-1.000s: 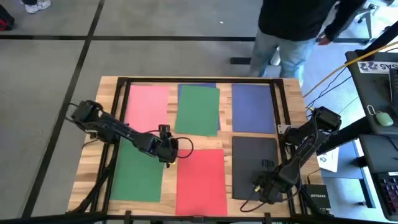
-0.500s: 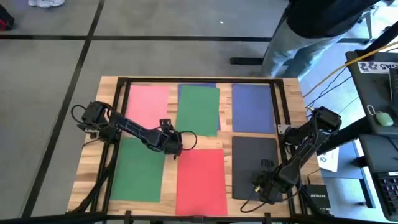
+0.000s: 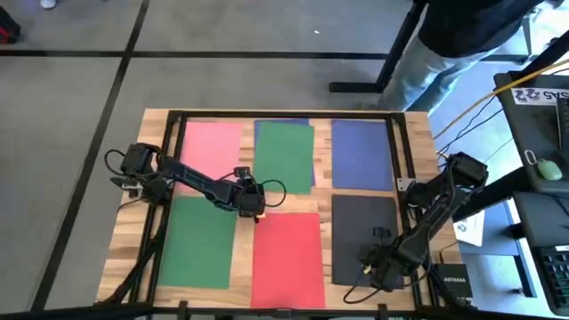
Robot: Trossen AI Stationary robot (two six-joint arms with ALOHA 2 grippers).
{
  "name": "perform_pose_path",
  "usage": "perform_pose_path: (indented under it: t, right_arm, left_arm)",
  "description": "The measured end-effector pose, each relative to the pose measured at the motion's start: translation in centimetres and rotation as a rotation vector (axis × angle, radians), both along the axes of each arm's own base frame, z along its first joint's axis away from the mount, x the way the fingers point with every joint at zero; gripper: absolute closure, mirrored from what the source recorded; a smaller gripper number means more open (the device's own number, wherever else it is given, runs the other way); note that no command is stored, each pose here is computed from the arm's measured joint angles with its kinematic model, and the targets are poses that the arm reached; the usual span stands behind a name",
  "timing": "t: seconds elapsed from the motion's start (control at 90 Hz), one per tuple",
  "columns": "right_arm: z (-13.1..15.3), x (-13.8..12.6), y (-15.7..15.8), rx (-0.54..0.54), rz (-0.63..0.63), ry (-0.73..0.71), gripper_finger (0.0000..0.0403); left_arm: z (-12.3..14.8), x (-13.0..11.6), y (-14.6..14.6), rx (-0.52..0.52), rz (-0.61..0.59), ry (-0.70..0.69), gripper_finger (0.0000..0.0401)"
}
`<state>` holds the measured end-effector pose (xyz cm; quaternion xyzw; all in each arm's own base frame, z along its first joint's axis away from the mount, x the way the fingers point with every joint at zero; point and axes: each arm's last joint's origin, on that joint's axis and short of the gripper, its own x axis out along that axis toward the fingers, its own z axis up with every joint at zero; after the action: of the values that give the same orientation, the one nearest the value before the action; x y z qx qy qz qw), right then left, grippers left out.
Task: Organize paper
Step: Stack the green paper on top of the green paper
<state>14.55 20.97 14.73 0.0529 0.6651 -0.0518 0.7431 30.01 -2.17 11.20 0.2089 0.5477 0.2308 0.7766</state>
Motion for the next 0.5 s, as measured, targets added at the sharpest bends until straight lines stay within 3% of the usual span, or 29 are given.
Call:
perform_pose_path:
  t: [0.1, 0.5]
  right_arm:
    - [0.0, 0.0, 0.0, 0.0, 0.0, 0.0, 0.0402]
    - [0.0, 0.0, 0.0, 0.0, 0.0, 0.0, 0.0402]
  left_arm:
    - [0.2, -0.1, -0.5, -0.017, -0.025, 0.001, 0.0393]
    - [3.7, -0.3, -4.2, -0.052, -0.019, 0.061, 0.0401]
